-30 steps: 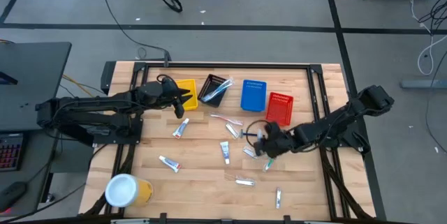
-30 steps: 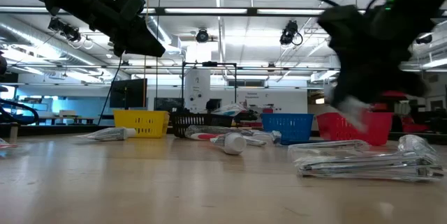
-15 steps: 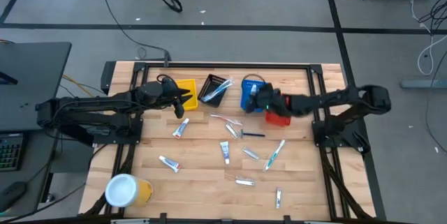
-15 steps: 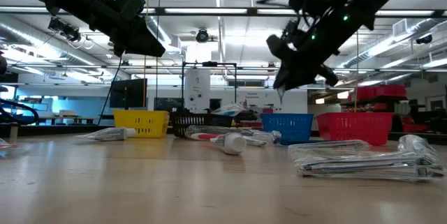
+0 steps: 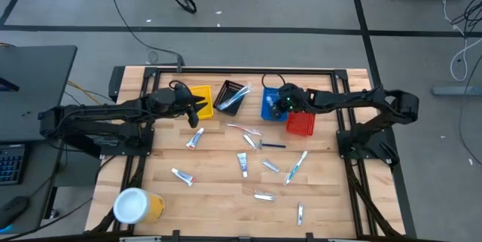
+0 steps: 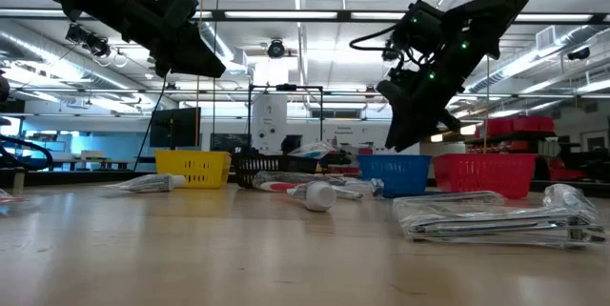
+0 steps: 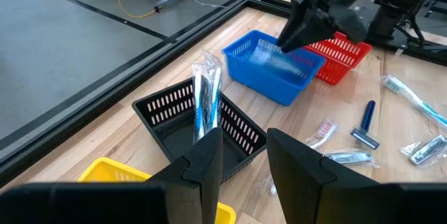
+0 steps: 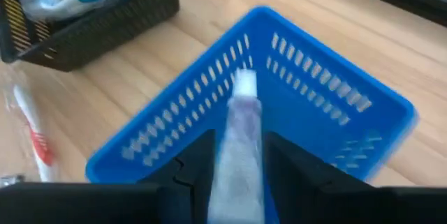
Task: Pick & Place Travel size toiletries
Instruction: Put the blue toothpaste into the blue bin, then put the silver nail cutter into the red bin
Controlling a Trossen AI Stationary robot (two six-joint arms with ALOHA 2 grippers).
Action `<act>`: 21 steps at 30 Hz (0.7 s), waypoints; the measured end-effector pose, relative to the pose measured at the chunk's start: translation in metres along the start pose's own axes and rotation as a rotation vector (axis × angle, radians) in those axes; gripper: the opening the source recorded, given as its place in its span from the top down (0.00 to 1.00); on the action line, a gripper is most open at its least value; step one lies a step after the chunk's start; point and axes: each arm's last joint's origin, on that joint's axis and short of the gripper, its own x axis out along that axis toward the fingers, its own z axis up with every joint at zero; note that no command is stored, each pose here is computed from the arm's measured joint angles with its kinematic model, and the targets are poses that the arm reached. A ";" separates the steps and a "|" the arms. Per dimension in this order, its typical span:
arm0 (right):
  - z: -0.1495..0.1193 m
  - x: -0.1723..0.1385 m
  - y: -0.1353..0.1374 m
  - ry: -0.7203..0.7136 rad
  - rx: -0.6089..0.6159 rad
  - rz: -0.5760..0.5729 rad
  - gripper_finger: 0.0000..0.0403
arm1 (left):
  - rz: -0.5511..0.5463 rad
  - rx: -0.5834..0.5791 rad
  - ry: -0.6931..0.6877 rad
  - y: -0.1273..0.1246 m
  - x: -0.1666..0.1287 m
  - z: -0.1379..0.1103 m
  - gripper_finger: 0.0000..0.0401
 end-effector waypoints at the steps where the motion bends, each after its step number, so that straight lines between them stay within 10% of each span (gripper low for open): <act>1: -0.001 0.001 0.000 0.006 -0.005 -0.002 0.66 | 0.000 0.000 0.000 0.000 0.000 0.000 0.70; 12: 0.007 -0.012 0.026 -0.087 -0.117 0.269 0.58 | 0.000 0.009 -0.001 0.000 0.000 0.000 0.70; 21: -0.040 -0.039 0.085 -0.019 -0.304 0.440 0.58 | -0.001 0.006 0.000 0.000 0.000 0.000 0.70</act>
